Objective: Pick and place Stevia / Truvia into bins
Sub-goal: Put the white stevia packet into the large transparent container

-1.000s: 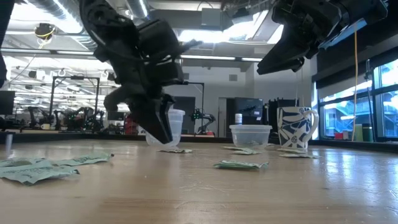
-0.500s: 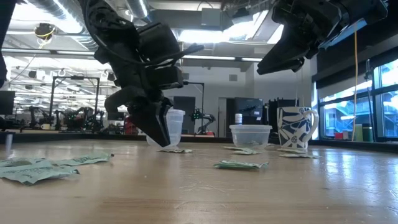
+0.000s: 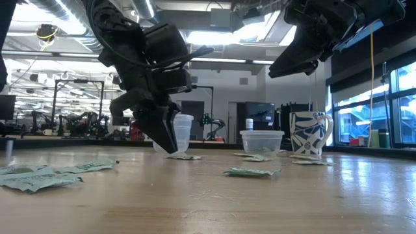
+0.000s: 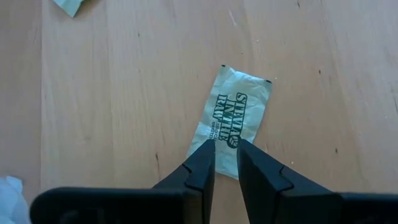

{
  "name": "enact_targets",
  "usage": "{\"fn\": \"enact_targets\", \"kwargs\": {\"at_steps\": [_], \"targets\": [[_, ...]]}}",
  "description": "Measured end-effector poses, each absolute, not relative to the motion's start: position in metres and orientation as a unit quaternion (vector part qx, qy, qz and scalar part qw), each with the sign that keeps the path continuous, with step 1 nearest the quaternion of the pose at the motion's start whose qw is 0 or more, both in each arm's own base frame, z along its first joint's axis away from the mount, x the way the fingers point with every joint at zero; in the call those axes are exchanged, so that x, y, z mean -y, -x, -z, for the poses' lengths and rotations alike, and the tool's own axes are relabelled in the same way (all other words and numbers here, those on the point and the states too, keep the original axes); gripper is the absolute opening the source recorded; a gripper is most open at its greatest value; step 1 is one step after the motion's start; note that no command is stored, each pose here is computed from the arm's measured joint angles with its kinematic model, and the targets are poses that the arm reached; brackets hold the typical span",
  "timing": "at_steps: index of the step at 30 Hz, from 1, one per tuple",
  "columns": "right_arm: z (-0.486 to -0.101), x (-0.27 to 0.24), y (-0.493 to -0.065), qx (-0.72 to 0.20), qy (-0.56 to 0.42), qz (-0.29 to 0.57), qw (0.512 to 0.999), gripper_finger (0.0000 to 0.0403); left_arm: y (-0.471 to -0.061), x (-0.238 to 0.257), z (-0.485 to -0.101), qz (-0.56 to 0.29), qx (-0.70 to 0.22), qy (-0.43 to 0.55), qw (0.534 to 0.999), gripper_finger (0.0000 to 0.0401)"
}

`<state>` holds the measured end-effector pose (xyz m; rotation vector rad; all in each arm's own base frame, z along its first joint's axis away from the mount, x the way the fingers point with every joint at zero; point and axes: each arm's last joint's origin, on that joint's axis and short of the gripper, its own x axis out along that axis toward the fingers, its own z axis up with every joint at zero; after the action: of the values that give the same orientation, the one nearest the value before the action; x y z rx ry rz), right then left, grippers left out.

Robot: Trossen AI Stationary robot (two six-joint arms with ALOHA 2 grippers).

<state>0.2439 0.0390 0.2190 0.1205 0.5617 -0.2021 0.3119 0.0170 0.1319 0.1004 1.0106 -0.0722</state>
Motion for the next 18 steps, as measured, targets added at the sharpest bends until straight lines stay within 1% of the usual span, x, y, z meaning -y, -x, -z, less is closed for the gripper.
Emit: {"fn": "enact_targets", "kwargs": {"at_steps": [5,11,18], "targets": [[-0.219,-0.039,-0.244,-0.277,-0.059,0.099,0.954,0.0118,-0.312,-0.017,-0.132,0.036,-0.484,-0.049,0.873,0.006],[-0.219,-0.039,-0.244,-0.277,-0.059,0.099,0.954,0.0118,-0.316,-0.016,-0.12,0.056,-0.489,-0.051,0.869,0.0051],[-0.219,-0.039,-0.244,-0.277,-0.059,0.099,0.954,0.0118,-0.316,-0.016,-0.114,0.06,-0.498,-0.049,0.863,0.0025]]}}
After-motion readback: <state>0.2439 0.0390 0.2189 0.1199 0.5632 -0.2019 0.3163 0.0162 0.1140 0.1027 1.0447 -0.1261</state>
